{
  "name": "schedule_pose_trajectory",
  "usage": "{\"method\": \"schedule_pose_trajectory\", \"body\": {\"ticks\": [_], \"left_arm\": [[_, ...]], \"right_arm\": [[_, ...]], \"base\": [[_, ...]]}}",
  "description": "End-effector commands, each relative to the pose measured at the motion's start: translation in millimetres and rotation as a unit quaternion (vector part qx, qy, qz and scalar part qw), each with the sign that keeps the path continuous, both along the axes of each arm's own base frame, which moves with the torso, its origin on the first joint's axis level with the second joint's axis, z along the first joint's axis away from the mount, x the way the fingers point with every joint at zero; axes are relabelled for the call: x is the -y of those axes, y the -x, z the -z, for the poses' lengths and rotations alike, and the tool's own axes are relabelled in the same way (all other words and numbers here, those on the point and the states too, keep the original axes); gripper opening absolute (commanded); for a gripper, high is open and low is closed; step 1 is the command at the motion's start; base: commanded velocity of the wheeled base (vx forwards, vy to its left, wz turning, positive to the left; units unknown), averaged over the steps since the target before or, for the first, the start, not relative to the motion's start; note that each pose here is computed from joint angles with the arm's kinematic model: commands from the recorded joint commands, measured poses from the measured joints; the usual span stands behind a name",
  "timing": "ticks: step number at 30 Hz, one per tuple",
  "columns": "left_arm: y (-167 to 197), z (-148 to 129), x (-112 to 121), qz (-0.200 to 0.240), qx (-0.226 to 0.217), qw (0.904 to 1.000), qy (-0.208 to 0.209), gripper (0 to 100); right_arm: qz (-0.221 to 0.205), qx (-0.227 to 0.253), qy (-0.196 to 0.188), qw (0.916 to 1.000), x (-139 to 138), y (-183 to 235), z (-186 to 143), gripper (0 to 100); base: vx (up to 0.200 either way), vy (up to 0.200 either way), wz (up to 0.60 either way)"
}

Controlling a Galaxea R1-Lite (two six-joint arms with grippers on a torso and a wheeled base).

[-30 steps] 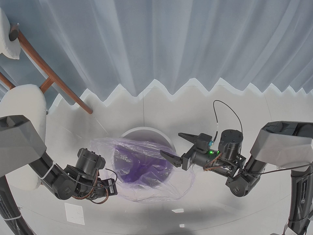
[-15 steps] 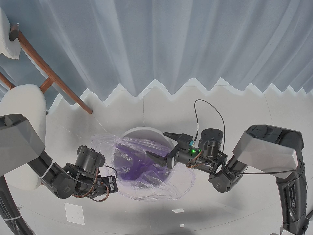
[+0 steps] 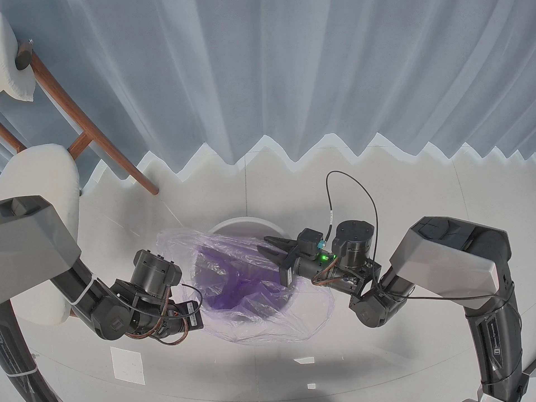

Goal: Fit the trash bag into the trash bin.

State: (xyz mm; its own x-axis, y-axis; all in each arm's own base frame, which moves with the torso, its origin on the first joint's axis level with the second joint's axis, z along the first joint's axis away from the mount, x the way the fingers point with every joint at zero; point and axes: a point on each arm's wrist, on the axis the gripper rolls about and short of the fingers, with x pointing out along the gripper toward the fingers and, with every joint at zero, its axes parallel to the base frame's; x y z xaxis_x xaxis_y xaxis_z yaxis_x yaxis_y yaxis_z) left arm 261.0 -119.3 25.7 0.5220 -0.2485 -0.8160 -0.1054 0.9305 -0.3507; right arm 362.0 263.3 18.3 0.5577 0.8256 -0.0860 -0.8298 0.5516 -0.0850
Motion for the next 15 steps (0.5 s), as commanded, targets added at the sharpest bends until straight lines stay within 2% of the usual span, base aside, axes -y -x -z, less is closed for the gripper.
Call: {"method": "schedule_pose_trajectory", "body": {"ticks": [1,10,15], "left_arm": [[0,-1,0,0.001,0.002,1.0000,0.000,0],[-2,6,0,-0.002,-0.006,1.0000,-0.007,0],[-10,15,3,-0.009,0.019,0.9997,-0.011,0]], "right_arm": [[0.019,0.019,-0.015,0.9995,6,-16,-14,0],[0.076,0.025,-0.034,0.9962,35,-58,-32,0],[0.090,0.016,-0.029,0.9954,41,-77,-16,0]], "base": [[0.000,0.000,0.00],[0.000,0.000,0.00],[0.000,0.000,0.00]]}}
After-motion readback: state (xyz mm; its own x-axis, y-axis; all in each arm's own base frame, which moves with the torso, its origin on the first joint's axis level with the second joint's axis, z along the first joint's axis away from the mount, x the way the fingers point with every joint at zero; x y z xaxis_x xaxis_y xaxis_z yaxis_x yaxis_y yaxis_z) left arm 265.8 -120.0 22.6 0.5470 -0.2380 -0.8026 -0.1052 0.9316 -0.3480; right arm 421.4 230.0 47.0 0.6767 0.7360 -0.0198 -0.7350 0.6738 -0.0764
